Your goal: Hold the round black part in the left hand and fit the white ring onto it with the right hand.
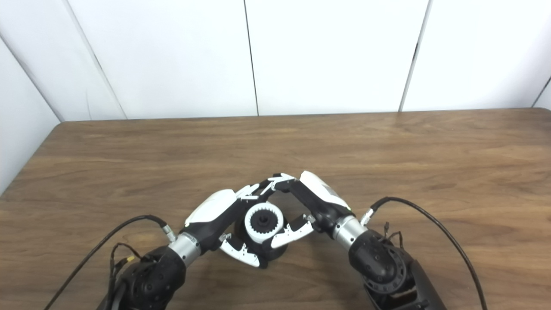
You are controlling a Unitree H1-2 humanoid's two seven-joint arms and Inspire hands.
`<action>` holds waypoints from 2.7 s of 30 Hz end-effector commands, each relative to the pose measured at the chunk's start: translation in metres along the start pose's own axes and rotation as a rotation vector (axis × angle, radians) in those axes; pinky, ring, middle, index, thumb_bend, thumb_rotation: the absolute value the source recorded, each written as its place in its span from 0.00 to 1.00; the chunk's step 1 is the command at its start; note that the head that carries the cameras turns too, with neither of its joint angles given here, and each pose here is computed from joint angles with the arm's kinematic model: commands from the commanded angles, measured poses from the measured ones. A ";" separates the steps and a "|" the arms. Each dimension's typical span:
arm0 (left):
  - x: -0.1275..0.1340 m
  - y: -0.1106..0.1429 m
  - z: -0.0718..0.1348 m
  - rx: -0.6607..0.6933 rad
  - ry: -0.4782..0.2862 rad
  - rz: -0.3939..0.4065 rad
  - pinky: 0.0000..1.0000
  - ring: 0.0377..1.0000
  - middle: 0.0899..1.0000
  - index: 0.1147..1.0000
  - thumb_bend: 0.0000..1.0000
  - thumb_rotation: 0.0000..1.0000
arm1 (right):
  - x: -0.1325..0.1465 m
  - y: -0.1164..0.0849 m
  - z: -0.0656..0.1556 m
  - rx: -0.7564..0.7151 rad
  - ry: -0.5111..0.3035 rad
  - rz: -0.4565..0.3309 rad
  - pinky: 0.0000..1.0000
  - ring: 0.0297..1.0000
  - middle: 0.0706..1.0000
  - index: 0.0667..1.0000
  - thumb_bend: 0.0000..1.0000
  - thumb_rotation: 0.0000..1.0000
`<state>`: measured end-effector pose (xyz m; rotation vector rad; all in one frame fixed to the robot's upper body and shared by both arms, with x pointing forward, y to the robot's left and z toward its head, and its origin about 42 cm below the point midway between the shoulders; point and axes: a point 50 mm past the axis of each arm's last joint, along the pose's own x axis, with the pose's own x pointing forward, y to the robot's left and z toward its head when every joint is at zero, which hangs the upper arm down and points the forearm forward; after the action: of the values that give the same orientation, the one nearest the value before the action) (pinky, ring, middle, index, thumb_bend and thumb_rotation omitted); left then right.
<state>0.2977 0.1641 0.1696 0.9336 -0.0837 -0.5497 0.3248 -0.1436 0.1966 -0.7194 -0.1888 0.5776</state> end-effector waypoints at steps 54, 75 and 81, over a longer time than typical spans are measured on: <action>-0.008 0.033 -0.015 -0.112 0.045 0.017 0.96 1.00 1.00 1.00 1.00 0.29 | -0.011 -0.036 -0.009 0.014 0.031 -0.106 0.85 0.92 0.87 0.72 1.00 0.44; -0.029 0.053 -0.051 -0.421 -0.007 0.273 0.99 1.00 1.00 1.00 0.83 0.90 | -0.036 -0.054 -0.034 0.256 0.065 -0.304 0.89 0.93 0.93 0.89 0.65 0.77; -0.034 0.050 -0.053 -0.568 -0.010 0.406 0.99 1.00 1.00 1.00 0.69 1.00 | -0.043 -0.056 -0.040 0.473 0.052 -0.405 0.87 0.94 0.96 0.94 0.49 0.87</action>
<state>0.3005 0.2389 0.1670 0.3776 -0.0283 -0.2234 0.3243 -0.2258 0.1892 -0.2705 -0.0640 0.2131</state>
